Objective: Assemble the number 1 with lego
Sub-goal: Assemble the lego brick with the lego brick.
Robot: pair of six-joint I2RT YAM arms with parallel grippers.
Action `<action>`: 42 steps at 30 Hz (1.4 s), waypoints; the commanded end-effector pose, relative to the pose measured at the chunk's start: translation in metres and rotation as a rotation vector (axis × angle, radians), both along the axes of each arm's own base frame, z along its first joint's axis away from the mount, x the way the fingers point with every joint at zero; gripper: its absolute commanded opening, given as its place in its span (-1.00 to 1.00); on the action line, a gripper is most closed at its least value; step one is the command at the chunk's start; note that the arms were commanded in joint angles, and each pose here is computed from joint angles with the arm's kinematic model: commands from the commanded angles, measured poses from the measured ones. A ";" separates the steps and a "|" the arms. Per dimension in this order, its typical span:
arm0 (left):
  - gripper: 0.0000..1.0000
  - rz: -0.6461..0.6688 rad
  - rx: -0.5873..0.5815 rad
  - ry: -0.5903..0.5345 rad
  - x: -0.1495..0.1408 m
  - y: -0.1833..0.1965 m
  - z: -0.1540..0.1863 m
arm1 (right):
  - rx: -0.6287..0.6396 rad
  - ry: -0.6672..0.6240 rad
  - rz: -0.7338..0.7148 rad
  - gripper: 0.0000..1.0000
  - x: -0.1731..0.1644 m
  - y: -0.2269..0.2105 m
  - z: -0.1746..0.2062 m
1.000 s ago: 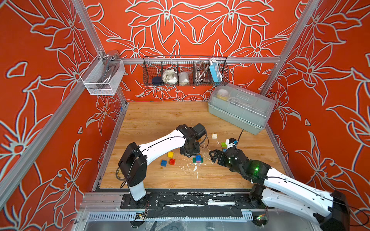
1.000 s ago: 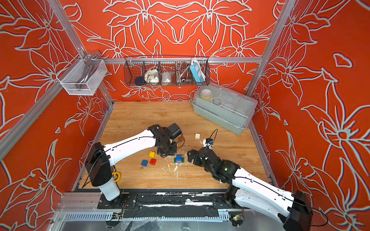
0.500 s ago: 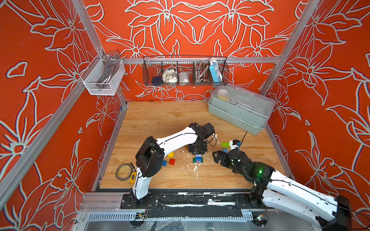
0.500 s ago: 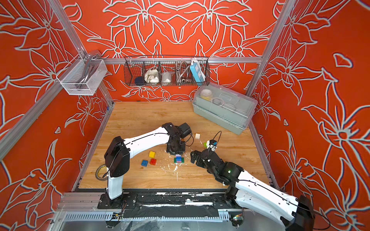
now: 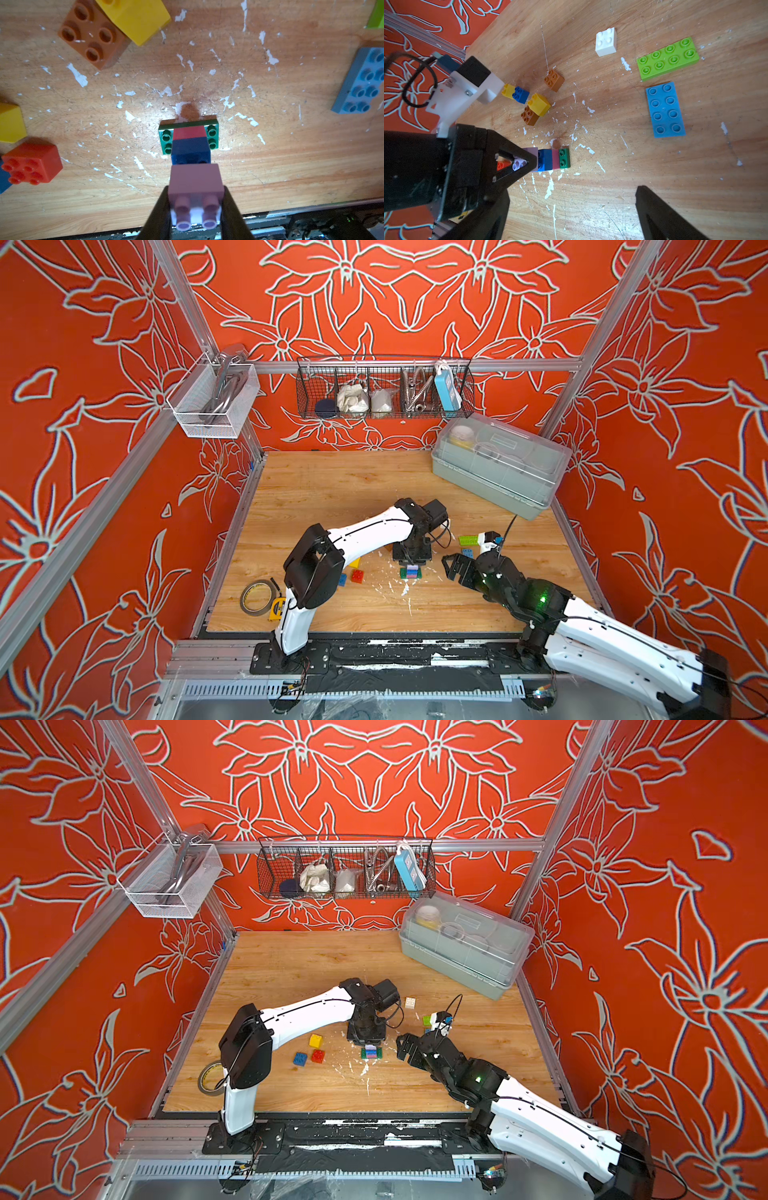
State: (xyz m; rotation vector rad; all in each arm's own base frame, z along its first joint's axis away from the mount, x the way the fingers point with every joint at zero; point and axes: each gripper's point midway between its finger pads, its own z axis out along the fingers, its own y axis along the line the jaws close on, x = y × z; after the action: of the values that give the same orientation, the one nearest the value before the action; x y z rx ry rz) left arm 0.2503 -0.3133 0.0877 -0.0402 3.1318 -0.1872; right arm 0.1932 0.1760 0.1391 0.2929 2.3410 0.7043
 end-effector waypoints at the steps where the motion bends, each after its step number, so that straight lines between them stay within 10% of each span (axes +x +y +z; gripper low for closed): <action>1: -0.77 -0.002 0.034 0.020 -0.006 0.004 -0.010 | -0.007 -0.004 -0.016 1.00 0.002 -0.003 -0.003; 42: -0.77 -0.016 0.098 0.029 -0.013 0.015 -0.023 | 0.000 -0.006 -0.011 1.00 0.002 -0.002 -0.003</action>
State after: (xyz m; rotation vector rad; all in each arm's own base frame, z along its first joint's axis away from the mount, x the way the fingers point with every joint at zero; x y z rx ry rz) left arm 0.2466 -0.3146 0.0798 -0.0198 3.1253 -0.1570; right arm 0.1940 0.1772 0.1400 0.2933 2.3367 0.7100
